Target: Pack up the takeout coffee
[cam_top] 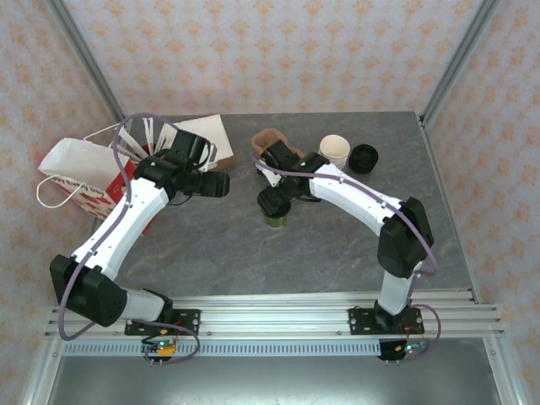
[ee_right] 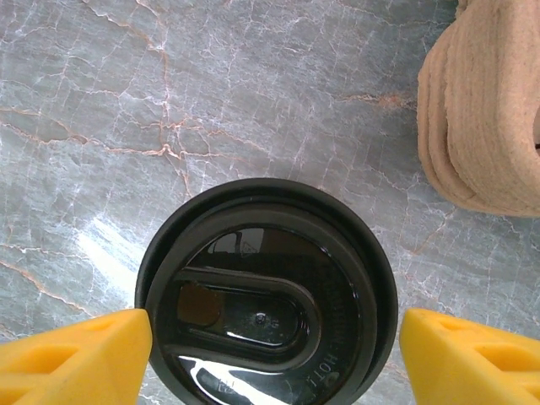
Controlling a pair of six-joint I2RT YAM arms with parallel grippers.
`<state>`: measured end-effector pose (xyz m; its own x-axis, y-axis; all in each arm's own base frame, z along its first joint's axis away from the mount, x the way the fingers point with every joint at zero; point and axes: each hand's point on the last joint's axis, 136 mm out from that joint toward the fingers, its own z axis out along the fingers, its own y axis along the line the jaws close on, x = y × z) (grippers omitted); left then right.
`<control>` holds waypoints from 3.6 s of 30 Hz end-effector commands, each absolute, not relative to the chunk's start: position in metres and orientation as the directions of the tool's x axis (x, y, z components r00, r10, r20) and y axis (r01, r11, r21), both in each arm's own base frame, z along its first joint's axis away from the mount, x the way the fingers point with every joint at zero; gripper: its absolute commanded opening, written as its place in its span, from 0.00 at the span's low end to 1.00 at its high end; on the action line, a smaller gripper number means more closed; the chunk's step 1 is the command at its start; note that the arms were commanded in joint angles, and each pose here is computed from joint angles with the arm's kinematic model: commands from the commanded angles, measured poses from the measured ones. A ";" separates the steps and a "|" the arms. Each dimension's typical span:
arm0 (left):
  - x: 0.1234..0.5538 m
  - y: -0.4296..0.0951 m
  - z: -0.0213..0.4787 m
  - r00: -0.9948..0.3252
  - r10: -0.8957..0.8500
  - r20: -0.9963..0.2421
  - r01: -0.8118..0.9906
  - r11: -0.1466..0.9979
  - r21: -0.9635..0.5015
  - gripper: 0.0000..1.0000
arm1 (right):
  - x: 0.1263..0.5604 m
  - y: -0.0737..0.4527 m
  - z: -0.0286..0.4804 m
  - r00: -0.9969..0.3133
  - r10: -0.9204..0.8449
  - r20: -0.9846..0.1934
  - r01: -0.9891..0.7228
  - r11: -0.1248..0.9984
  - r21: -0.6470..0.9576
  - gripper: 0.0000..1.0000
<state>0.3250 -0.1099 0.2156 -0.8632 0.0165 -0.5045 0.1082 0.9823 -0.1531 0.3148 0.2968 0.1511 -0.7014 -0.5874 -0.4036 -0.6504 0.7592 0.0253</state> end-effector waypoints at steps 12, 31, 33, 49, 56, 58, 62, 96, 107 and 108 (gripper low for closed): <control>0.326 -0.106 0.210 -0.866 0.029 -0.499 0.110 0.985 -0.133 0.74 | 0.305 0.295 0.153 -0.739 -0.548 -0.392 -0.617 0.784 0.067 0.85; 0.326 -0.110 0.205 -0.872 0.039 -0.487 0.126 0.981 -0.147 0.74 | 0.308 0.289 0.125 -0.753 -0.574 -0.323 -0.612 0.791 0.021 0.80; 0.326 -0.111 0.205 -0.873 0.040 -0.486 0.128 0.980 -0.149 0.74 | 0.307 0.286 0.121 -0.755 -0.577 -0.312 -0.610 0.792 0.011 0.79; 0.326 -0.112 0.205 -0.873 0.037 -0.487 0.130 0.979 -0.158 0.74 | 0.299 0.266 0.105 -0.765 -0.573 -0.294 -0.590 0.806 -0.038 0.75; 0.326 -0.113 0.207 -0.873 0.038 -0.487 0.134 0.977 -0.164 0.73 | 0.312 0.292 0.151 -0.742 -0.536 -0.403 -0.597 0.801 0.035 0.78; 0.326 -0.114 0.207 -0.873 0.041 -0.485 0.137 0.977 -0.164 0.73 | 0.313 0.295 0.159 -0.738 -0.530 -0.416 -0.600 0.799 0.046 0.79; 0.325 -0.114 0.205 -0.876 0.044 -0.480 0.139 0.977 -0.164 0.73 | 0.313 0.297 0.160 -0.739 -0.534 -0.410 -0.603 0.796 0.050 0.81; 0.331 -0.078 0.215 -0.798 -0.142 -0.585 -0.045 0.983 -0.178 0.73 | 0.347 0.324 0.144 -0.750 -0.482 -0.453 -0.535 0.845 -0.014 0.99; 0.329 -0.076 0.215 -0.801 -0.129 -0.584 -0.034 0.985 -0.170 0.73 | 0.346 0.330 0.121 -0.768 -0.517 -0.379 -0.555 0.832 -0.010 0.99; 0.329 -0.076 0.215 -0.802 -0.129 -0.584 -0.036 0.985 -0.168 0.73 | 0.346 0.329 0.119 -0.769 -0.521 -0.371 -0.556 0.831 -0.014 0.99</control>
